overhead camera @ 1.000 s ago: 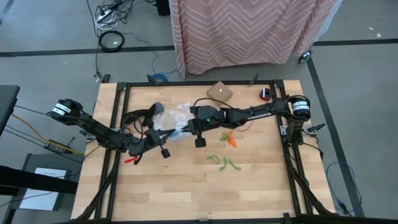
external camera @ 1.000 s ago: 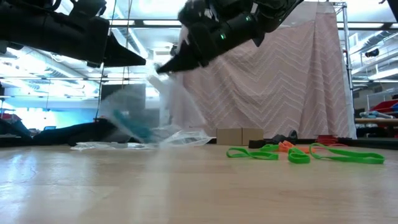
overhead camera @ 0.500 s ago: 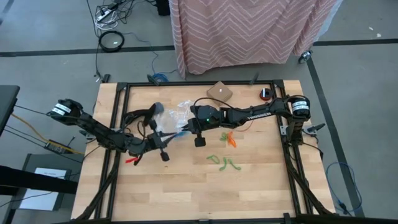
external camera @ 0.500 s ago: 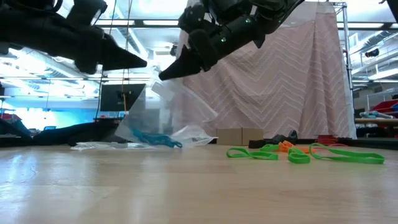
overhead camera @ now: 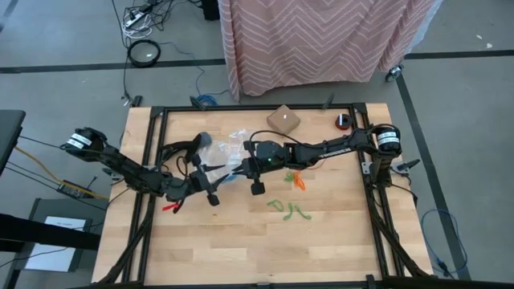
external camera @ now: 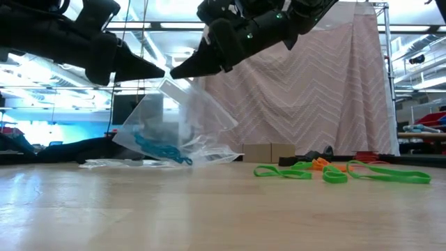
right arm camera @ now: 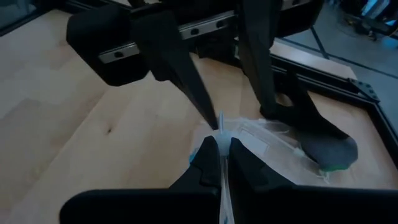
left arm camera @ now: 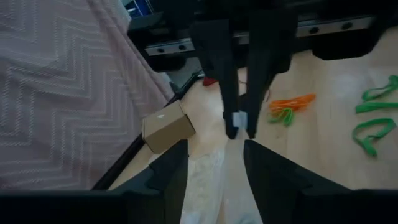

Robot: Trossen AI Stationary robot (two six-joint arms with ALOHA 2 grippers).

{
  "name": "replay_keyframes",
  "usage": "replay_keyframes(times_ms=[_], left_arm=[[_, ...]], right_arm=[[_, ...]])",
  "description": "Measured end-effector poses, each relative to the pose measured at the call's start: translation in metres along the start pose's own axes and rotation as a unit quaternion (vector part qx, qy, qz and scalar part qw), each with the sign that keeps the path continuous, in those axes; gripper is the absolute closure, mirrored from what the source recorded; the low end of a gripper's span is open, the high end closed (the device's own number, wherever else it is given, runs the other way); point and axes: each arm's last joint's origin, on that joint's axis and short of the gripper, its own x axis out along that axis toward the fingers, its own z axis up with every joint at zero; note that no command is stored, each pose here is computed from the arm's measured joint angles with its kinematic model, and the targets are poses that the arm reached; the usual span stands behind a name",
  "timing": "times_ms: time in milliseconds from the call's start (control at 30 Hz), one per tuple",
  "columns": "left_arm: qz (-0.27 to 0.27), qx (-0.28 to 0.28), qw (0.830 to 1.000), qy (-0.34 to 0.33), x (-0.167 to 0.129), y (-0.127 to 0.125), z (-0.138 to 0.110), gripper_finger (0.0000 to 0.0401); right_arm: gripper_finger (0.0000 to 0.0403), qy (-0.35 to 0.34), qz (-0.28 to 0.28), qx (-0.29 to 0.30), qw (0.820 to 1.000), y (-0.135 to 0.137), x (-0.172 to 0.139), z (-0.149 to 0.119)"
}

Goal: Sort rubber bands
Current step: Close the transparent zip bag

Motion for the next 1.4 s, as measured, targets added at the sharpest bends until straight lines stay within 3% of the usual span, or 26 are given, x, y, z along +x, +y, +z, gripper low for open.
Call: replay_keyframes(times_ms=[167, 467, 600, 867, 1400], left_arm=[[-0.034, -0.017, 0.999, -0.007, 0.0, -0.002, 0.0, 0.0231], [-0.022, -0.038, 0.999, -0.011, 0.005, 0.0, 0.008, 0.0241], [-0.028, -0.041, 0.999, -0.014, 0.008, 0.001, 0.011, 0.0278], [-0.032, -0.027, 0.999, -0.001, 0.009, 0.0, 0.008, 0.0391], [-0.006, -0.021, 1.0, 0.007, 0.009, 0.001, 0.008, 0.04]], right_arm=[[0.0402, -0.007, -0.001, -0.002, 1.0, 0.002, 0.0, 0.002], [0.0402, -0.024, 0.001, -0.003, 1.0, 0.002, 0.0, 0.005], [0.0402, -0.028, 0.002, -0.004, 1.0, 0.002, 0.0, 0.006], [0.0402, -0.016, 0.002, -0.003, 1.0, 0.002, 0.0, 0.004], [0.0403, 0.01, -0.015, -0.001, 1.0, 0.0, 0.0, 0.0]])
